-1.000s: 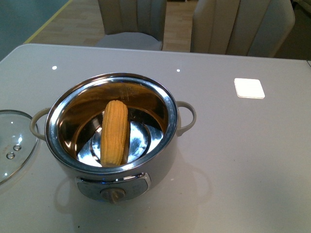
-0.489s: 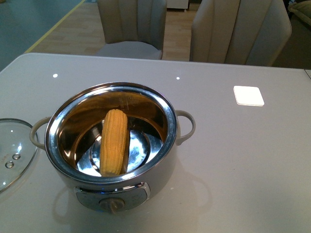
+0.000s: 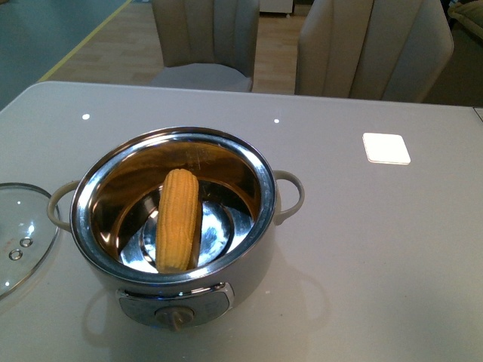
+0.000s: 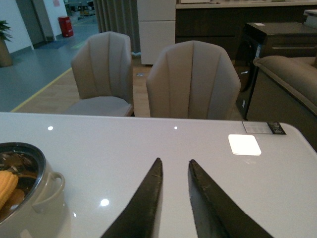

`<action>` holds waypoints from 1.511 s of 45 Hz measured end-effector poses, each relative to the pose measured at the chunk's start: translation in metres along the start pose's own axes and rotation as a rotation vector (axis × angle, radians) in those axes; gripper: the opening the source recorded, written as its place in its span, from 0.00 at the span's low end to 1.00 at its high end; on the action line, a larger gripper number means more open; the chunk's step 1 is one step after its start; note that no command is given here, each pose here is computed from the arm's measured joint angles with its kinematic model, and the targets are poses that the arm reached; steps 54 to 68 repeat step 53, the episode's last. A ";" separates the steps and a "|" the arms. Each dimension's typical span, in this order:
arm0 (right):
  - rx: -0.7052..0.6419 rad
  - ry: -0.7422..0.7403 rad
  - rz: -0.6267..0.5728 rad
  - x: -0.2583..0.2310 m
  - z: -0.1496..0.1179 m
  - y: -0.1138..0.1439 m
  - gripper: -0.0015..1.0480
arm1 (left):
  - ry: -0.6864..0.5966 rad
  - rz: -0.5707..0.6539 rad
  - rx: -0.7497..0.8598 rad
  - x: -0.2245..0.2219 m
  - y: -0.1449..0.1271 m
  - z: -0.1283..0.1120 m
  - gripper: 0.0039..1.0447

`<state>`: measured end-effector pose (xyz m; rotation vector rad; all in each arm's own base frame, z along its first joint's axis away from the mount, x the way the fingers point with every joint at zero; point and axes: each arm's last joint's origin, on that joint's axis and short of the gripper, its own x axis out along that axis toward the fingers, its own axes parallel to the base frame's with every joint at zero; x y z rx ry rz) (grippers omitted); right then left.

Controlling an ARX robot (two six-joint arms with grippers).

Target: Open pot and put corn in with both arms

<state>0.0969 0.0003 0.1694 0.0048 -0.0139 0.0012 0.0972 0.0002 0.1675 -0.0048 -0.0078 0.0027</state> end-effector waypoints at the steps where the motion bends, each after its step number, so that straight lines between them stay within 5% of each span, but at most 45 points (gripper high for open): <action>1: 0.000 0.000 0.000 0.000 0.000 0.000 0.42 | 0.000 0.000 0.000 0.000 0.000 0.000 0.94; 16: 0.000 0.000 0.000 0.000 0.000 0.000 0.93 | 0.000 0.000 0.000 0.000 0.000 0.000 0.94; 68: 0.000 0.000 0.000 0.000 0.000 0.000 0.92 | 0.000 0.000 0.000 0.000 0.000 0.000 0.94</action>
